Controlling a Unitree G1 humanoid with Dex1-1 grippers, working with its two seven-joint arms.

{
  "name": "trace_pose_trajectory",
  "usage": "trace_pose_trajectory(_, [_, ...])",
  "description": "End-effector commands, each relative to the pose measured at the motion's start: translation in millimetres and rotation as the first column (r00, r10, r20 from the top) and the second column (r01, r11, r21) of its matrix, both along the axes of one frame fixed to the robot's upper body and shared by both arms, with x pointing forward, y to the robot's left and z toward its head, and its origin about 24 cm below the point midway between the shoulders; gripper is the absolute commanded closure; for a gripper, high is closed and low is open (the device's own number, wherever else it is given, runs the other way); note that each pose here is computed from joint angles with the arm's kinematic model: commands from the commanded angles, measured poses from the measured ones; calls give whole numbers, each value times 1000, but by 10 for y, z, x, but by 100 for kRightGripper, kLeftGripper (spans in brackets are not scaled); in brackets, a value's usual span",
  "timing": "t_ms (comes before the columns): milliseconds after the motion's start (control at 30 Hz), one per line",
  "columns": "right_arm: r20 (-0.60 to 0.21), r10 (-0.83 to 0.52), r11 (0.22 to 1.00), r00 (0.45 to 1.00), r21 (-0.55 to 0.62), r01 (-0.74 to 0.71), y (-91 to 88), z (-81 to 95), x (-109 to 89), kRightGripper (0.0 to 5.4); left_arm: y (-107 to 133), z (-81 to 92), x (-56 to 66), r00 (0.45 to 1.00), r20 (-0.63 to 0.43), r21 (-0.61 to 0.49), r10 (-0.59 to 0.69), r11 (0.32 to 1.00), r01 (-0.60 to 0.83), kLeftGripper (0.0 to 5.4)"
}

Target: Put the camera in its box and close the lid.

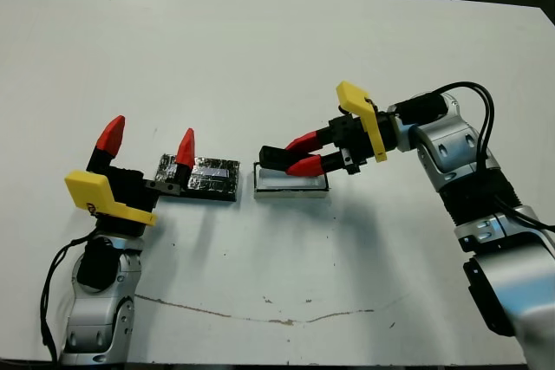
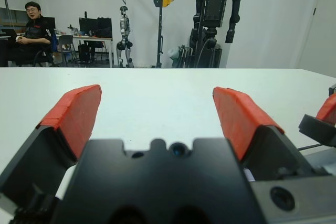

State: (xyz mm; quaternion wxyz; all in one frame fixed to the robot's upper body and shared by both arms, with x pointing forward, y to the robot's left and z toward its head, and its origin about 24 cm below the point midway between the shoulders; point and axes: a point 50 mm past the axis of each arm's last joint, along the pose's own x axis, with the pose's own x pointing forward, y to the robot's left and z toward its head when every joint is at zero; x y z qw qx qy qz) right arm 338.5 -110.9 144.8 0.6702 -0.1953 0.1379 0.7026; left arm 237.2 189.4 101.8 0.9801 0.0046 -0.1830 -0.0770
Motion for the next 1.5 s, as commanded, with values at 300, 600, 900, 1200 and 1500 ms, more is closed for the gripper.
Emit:
trace_pose_trajectory(300, [-30, -50, 997, 998, -68, 48, -15, -109, -26, 373, 12, -38, -24, 1000, -19, 3, -1, 1000, 1, 0])
trace_pose_trajectory(600, [-30, -69, 995, 997, -73, 66, -29, -186, -17, 373, 19, -44, -31, 1000, -18, 9, 1, 1000, -1, 0])
trace_pose_trajectory(900, [-24, -72, 994, 997, -84, 70, -29, -207, -17, 373, 17, -51, -30, 1000, -24, 3, 0, 1000, 0, 0])
trace_pose_trajectory(1200, [-63, -92, 992, 994, -88, 87, -95, -277, -32, 373, 3, -54, -42, 1000, -27, -11, 2, 1000, -2, 0])
trace_pose_trajectory(1500, [-85, -87, 993, 993, -86, 79, -183, -366, -32, 373, -1, -63, -37, 1000, -22, -13, 0, 1000, 0, 0])
